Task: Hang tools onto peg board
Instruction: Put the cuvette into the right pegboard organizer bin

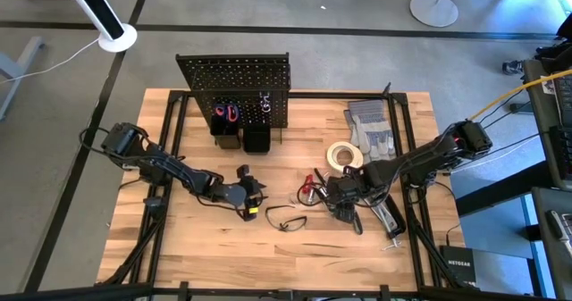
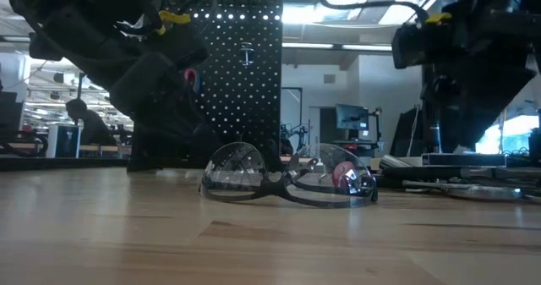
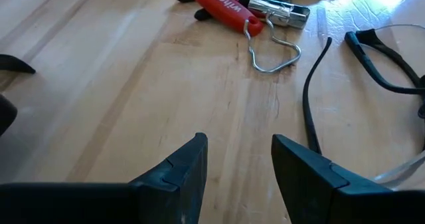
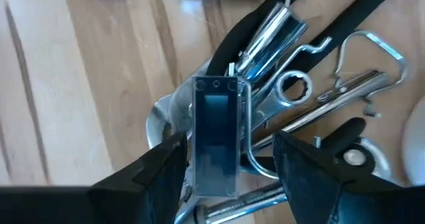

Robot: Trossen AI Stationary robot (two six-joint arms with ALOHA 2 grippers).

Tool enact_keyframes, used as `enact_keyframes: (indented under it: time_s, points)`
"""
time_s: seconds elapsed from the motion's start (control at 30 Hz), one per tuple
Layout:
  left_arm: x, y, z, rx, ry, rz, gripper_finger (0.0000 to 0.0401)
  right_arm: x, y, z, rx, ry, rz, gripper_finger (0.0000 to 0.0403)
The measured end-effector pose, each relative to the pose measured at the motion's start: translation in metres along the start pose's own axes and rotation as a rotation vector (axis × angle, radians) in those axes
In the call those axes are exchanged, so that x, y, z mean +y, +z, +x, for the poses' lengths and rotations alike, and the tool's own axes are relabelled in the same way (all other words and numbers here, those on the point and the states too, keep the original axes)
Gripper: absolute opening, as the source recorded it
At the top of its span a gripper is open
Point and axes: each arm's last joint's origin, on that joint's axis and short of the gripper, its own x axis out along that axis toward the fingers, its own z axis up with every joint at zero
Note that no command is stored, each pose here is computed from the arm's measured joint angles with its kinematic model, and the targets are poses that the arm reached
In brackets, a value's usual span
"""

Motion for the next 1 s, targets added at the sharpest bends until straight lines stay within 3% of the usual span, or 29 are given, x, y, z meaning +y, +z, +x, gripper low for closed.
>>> enact_keyframes:
  time_s: [0.27, 0.77, 1.0]
  points:
    - [0.005, 0.001, 0.002, 0.001, 0.015, -0.01, 0.0155, 0.0, -0.003, 0.008, -0.032, 0.038, 0.025, 0.0211]
    - [0.005, 0.002, 0.002, -0.005, 0.013, -0.014, 0.0155, 0.004, -0.009, 0.019, -0.059, -0.027, 0.011, 0.0124]
    - [0.005, 0.002, 0.002, -0.005, 0.013, -0.015, 0.0155, 0.005, -0.008, 0.022, -0.054, -0.037, 0.012, 0.0126]
